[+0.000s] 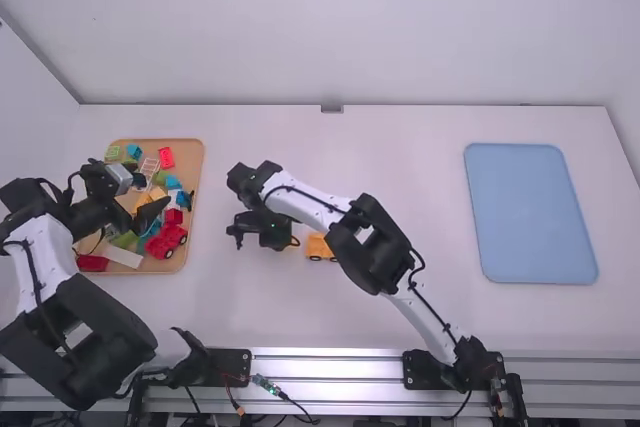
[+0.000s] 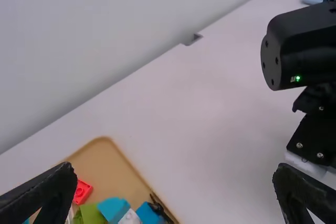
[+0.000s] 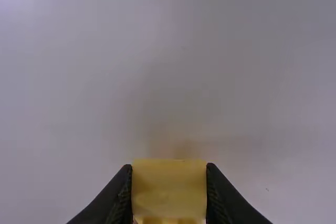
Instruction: Assemble lego blocks to make yellow taxi
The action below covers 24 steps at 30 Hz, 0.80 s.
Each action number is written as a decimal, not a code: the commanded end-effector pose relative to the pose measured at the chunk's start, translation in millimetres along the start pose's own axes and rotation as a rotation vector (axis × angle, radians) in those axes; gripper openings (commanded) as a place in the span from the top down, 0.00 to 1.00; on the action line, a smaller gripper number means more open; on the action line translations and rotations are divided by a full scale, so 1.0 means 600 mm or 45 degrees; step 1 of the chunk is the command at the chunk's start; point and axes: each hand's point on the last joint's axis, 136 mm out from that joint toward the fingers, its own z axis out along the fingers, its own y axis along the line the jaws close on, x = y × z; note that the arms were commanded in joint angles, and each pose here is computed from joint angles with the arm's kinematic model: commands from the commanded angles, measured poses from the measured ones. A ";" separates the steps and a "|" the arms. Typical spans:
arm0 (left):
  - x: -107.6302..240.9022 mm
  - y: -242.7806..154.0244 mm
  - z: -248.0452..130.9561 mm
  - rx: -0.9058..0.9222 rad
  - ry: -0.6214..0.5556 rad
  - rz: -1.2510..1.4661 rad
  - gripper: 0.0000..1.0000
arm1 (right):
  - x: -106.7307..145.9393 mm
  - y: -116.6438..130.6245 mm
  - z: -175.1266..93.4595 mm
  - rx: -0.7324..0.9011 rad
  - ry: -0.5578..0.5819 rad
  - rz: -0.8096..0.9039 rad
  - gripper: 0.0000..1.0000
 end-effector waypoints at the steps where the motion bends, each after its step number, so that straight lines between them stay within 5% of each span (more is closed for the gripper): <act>1: -0.021 -0.005 -0.005 -0.002 -0.063 0.026 0.01 | -0.011 -0.006 -0.003 0.002 -0.027 0.021 0.84; 7: -0.021 -0.006 -0.005 0.001 -0.064 0.024 0.01 | -0.011 -0.007 -0.003 0.004 -0.026 0.035 0.68; 10: -0.021 -0.006 -0.005 0.001 -0.064 0.023 0.01 | -0.011 -0.007 -0.003 0.005 -0.026 0.035 0.44; 15: -0.022 -0.007 -0.005 0.003 -0.067 0.019 0.01 | -0.013 -0.002 -0.002 0.003 -0.022 0.027 0.26; 17: -0.025 -0.008 -0.005 0.005 -0.080 0.020 0.01 | -0.011 -0.005 -0.003 0.012 -0.013 0.029 0.10; 24: -0.030 -0.015 0.003 0.034 -0.093 0.022 0.01 | -0.005 -0.001 -0.035 0.022 0.038 -0.032 0.01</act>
